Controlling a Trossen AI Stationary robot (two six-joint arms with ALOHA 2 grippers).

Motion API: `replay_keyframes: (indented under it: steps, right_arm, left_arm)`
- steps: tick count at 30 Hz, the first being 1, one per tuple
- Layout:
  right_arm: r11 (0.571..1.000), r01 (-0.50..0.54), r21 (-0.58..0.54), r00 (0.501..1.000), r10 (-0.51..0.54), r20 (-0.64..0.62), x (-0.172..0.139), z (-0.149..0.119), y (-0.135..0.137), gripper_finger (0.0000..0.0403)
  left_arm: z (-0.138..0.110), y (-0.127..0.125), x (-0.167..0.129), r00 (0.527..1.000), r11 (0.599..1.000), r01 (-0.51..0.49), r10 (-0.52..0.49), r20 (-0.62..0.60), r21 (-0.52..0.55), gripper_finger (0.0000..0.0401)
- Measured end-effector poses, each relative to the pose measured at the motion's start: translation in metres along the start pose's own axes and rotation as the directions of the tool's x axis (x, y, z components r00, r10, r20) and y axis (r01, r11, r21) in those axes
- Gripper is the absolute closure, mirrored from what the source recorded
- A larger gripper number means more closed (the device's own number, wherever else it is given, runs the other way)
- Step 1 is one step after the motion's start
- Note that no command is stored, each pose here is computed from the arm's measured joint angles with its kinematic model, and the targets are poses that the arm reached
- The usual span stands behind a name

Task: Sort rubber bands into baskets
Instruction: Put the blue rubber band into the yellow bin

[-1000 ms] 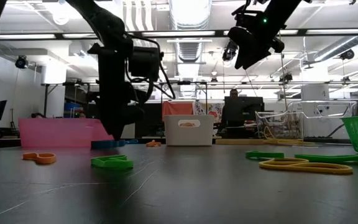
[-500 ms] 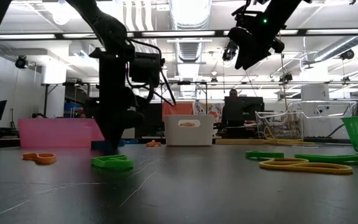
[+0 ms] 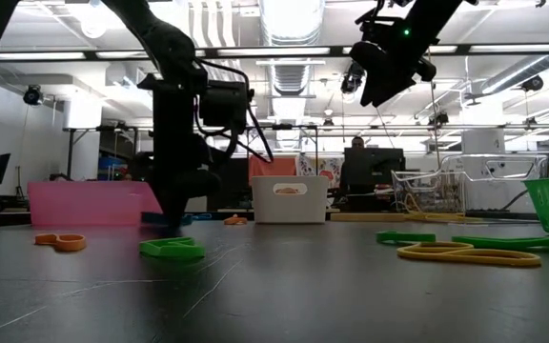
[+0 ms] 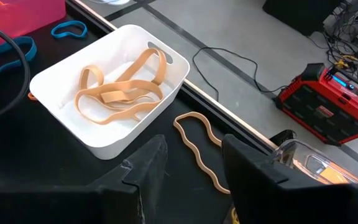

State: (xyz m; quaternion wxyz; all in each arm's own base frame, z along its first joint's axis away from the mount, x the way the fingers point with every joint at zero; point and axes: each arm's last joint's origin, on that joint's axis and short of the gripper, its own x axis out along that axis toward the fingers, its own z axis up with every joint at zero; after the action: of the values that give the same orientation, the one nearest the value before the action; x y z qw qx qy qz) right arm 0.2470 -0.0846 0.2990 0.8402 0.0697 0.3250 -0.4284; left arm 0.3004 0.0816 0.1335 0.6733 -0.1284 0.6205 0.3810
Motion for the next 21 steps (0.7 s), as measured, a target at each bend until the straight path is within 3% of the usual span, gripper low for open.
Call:
replay_keyframes:
  steps: [3, 7, 14, 17, 21]
  right_arm:
    - [1.0, 0.0, 0.0, 1.0, 0.0, 0.0, 0.0, 0.0, 0.0, 0.0254]
    - [1.0, 0.0, 0.0, 1.0, 0.0, -0.001, 0.0, 0.0, 0.0, 0.0257]
    - [1.0, 0.0, -0.001, 1.0, 0.0, -0.001, 0.0, 0.0, 0.0, 0.0252]
    - [1.0, 0.0, -0.008, 1.0, 0.0, -0.001, 0.0, 0.0, 0.0, 0.0254]
    - [1.0, 0.001, -0.012, 1.0, -0.001, -0.004, 0.0, 0.0, 0.0, 0.0258]
  left_arm:
    - [0.0, 0.0, -0.001, 1.0, 1.0, 0.005, -0.005, 0.003, 0.017, 0.0395]
    - [-0.005, -0.002, -0.013, 0.999, 0.997, 0.017, -0.019, 0.029, 0.069, 0.0399]
    - [-0.024, -0.004, -0.076, 0.986, 0.982, 0.064, -0.09, 0.14, 0.179, 0.0401]
    - [-0.043, -0.006, -0.115, 0.966, 0.946, 0.127, -0.187, 0.181, 0.299, 0.0401]
    - [-0.078, -0.006, -0.167, 0.918, 0.859, 0.25, -0.357, 0.174, 0.446, 0.0401]
